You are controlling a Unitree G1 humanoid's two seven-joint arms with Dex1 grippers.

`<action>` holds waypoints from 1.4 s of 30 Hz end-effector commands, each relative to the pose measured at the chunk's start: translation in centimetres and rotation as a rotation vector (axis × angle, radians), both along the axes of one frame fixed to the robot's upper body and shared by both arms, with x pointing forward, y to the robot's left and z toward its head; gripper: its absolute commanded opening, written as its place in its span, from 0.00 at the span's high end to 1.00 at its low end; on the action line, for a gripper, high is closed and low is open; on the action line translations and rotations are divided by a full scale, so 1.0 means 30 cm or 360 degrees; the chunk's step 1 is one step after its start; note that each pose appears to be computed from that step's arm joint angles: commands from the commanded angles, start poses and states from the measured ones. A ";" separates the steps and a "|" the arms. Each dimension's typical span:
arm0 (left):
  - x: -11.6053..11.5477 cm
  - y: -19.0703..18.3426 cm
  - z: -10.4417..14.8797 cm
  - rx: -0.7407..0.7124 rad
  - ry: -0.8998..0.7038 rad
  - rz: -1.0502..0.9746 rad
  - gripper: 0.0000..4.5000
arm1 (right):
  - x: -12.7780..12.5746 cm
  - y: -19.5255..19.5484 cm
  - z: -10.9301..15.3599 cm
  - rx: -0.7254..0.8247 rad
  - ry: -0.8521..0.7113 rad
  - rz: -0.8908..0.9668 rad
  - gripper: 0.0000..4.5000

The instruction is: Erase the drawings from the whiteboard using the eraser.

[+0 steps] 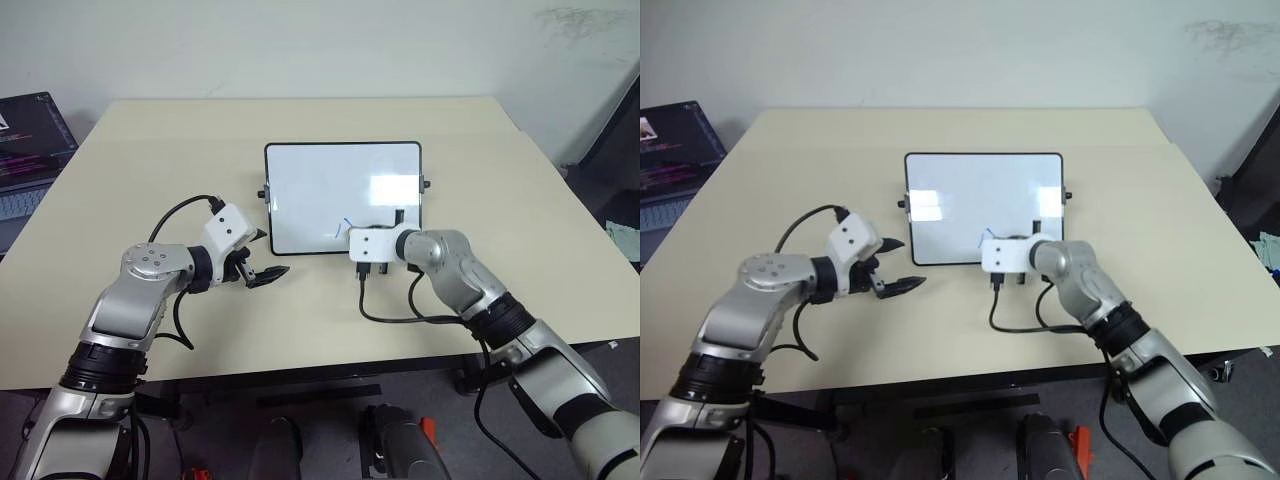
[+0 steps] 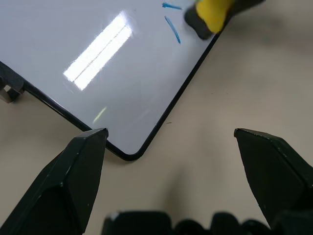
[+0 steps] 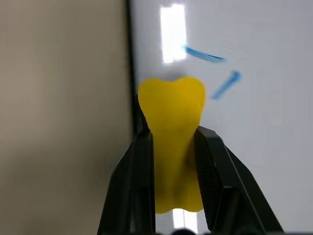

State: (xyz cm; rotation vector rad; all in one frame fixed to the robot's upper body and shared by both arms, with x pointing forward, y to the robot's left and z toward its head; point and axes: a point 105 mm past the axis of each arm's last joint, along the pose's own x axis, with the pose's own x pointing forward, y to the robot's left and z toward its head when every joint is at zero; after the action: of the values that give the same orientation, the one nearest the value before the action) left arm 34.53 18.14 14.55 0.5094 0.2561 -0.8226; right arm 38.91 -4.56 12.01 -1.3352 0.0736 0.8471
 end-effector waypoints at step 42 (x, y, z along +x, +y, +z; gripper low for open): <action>0.005 -0.028 0.060 -0.0006 -0.0105 -0.0058 0.00 | 0.097 0.063 0.163 0.0029 -0.0144 -0.0102 0.83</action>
State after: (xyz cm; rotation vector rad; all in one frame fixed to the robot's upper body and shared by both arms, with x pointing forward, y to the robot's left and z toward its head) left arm 34.68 17.76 14.91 0.5108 0.2425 -0.8313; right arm 40.45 -1.60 14.03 -1.3633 0.0858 0.8487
